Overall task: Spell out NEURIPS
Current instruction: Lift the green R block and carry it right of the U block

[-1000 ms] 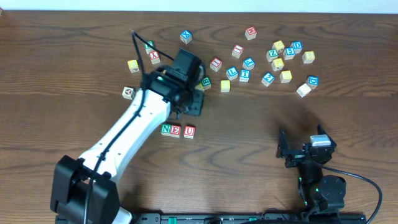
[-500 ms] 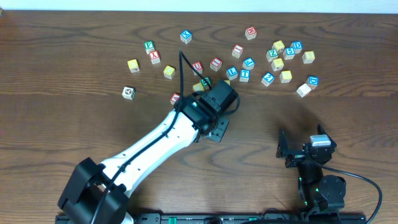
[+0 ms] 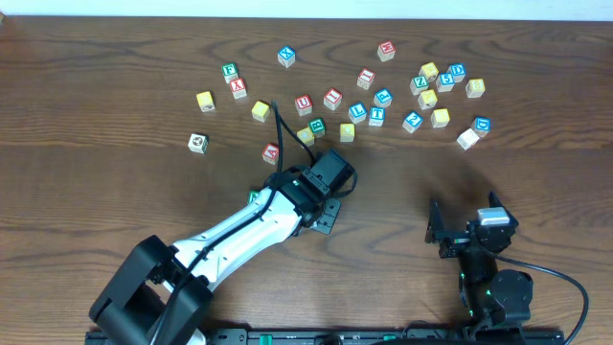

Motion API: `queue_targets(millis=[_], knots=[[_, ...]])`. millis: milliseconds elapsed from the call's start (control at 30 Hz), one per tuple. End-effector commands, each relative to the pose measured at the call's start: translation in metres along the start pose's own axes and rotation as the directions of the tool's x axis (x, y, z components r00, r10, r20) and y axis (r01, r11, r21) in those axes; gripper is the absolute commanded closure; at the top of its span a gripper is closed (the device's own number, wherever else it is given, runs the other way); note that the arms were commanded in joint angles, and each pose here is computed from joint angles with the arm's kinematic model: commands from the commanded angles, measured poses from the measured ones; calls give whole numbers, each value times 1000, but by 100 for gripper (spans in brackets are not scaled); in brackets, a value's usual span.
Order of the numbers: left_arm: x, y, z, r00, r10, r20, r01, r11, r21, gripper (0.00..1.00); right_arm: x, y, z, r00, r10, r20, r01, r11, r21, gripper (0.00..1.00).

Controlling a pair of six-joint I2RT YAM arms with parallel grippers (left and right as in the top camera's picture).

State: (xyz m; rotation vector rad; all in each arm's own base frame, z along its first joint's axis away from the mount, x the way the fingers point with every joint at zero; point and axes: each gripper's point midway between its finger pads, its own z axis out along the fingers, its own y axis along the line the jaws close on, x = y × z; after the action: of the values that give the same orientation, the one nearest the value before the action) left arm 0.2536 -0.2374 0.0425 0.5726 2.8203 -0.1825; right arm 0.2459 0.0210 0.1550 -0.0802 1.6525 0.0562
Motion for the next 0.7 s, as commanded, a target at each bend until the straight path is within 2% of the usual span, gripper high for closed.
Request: queue_targets(millis=[0,667], knots=[[-2,3,1,1000,-17,14,17,1000,-13,86,2,-1,0,1000,8,-6,-8,1000,3,1],[4,4,19,998,-35,56,35,999,5,86,2,-1,0,1000,8,-6,-8,1000,3,1]])
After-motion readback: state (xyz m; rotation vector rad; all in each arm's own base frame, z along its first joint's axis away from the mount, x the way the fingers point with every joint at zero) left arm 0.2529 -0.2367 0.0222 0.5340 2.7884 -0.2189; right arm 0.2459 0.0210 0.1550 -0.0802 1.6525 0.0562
